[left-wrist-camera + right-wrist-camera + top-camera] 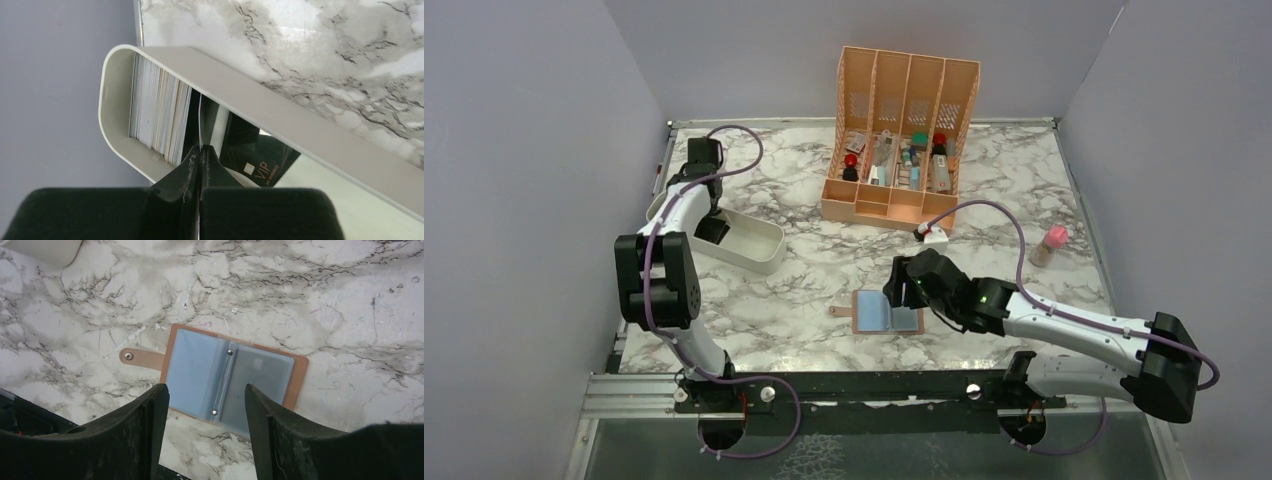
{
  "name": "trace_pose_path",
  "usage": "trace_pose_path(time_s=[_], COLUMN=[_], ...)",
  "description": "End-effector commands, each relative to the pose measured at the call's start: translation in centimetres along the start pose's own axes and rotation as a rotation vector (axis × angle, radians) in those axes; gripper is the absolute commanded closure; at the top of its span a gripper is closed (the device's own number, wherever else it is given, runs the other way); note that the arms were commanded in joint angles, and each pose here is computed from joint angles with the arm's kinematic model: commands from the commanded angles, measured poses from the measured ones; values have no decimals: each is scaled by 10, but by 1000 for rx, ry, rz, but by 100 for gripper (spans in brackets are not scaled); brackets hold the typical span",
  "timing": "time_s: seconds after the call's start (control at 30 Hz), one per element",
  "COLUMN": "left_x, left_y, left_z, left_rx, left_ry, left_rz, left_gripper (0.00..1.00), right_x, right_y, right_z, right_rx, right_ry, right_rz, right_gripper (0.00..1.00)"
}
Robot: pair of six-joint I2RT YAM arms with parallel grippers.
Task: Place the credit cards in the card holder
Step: Pick up the credit card from the storage box.
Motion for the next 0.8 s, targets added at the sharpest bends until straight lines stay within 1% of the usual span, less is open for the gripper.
trace_pose_path(time_s=[0.0, 0.17, 0.23, 0.33, 0.43, 0.53, 0.57, 0.77], left_x=[-34, -67, -84, -114, -149, -189, -200, -239], left_y=[-12, -24, -33, -50, -66, -77, -77, -70], left_z=[-4, 0, -2, -14, -34, -55, -62, -89], left_rx=[-93, -189, -241, -303, -343, -420, -448, -573], left_ry=[84, 128, 178, 310, 500, 714, 776, 999], left_rz=[-81, -178, -238, -347, -457, -550, -565, -618], left_gripper=[100, 100, 100, 100, 100, 100, 100, 100], right_x=[0, 0, 0, 3, 5, 7, 8, 19], right_y=[-4, 2, 5, 9, 14, 18, 19, 31], right_z=[10, 9, 9, 1, -7, -14, -17, -39], right_rx=[24, 29, 29, 24, 16, 9, 9, 25], right_ry=[-33, -40, -49, -12, 22, 54, 68, 145], right_rz=[2, 27, 38, 39, 53, 66, 73, 129], right_gripper=[37, 38, 37, 37, 38, 38, 38, 41])
Point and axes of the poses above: each gripper's point midway between its finger pads, its own x axis out along the fingers, its own z axis along the line the jaws close on, y = z × x, the point moved 1 cm from there along -x, back along the fingers, and after that the axes turned 10 degrees about x, right-handed, at the moved point
